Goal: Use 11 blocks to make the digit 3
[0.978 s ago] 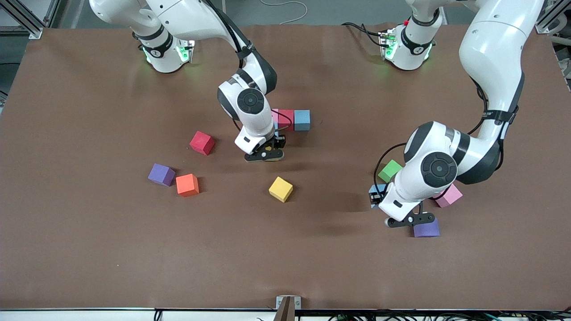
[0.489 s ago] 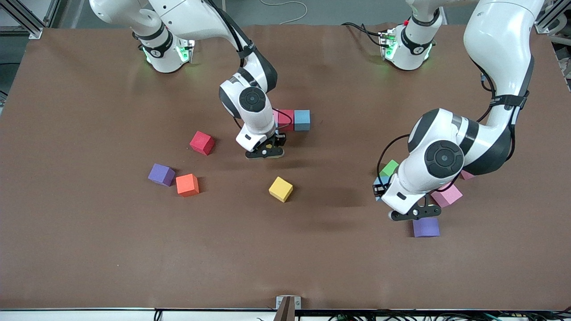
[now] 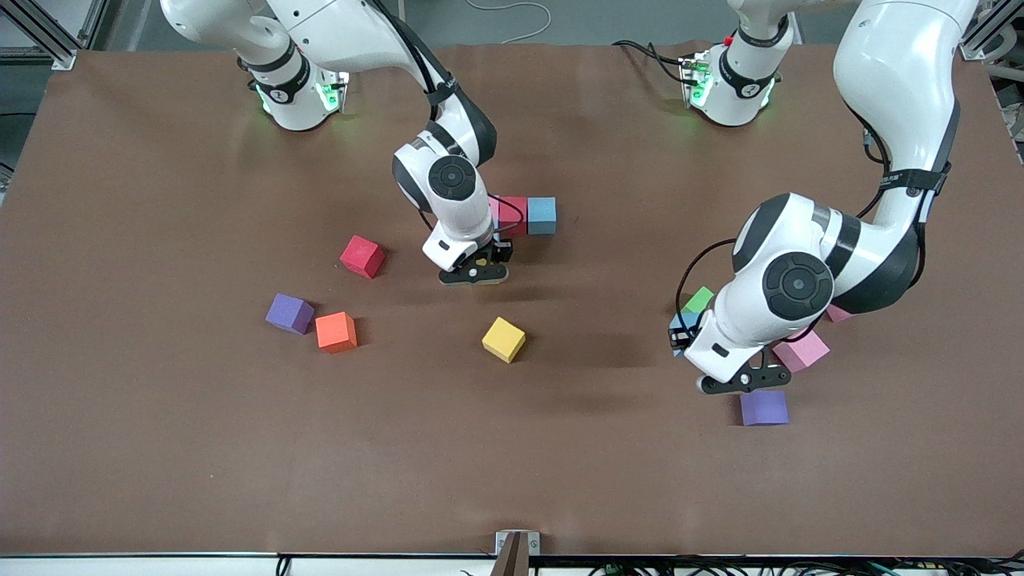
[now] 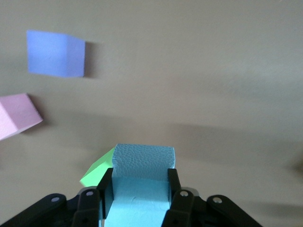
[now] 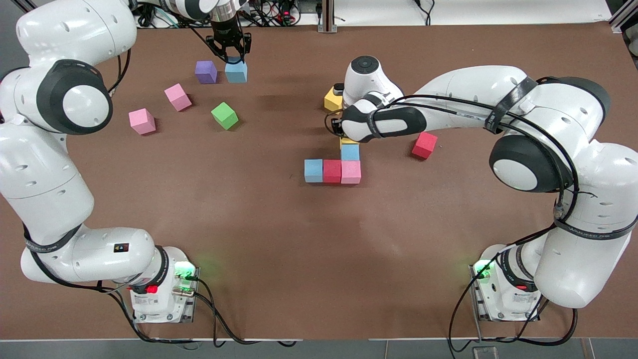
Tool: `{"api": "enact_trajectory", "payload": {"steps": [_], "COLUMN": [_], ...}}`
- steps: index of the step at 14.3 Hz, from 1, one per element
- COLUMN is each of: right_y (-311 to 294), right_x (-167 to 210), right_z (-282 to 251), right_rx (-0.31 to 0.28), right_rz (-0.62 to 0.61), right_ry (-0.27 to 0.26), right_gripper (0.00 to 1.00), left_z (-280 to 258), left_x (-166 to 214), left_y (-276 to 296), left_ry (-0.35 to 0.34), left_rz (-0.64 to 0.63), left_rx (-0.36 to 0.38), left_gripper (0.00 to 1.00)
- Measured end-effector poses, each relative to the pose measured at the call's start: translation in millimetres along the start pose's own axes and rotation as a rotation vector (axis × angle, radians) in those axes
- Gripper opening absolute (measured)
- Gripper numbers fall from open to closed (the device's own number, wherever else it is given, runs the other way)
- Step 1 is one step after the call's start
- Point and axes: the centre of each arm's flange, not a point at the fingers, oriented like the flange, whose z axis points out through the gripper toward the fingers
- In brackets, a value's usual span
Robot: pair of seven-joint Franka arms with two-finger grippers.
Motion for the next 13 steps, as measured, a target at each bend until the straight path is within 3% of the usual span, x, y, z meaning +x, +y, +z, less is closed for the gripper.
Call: {"api": "enact_trajectory", "payload": {"steps": [5,13], "right_y": [-0.9,-2.8], "right_x": [-2.0,-3.7], "right_z": [1.1,1.2], "right_rx": [-0.001,-0.001], "right_rz": [0.001,0.011], "right_ry": [-0.002,-0.001], "right_gripper": [0.55,0.55], "left_z": [-23.2,-15.5], "left_x": [-10.5,-13.5], "left_y": [-1.8,-3.1], "left_ry": [-0.001,-0.03], "left_rz": [0.003,0.004], "left_rx": [0.025,0.043], "left_gripper": [0.48,0.48]}}
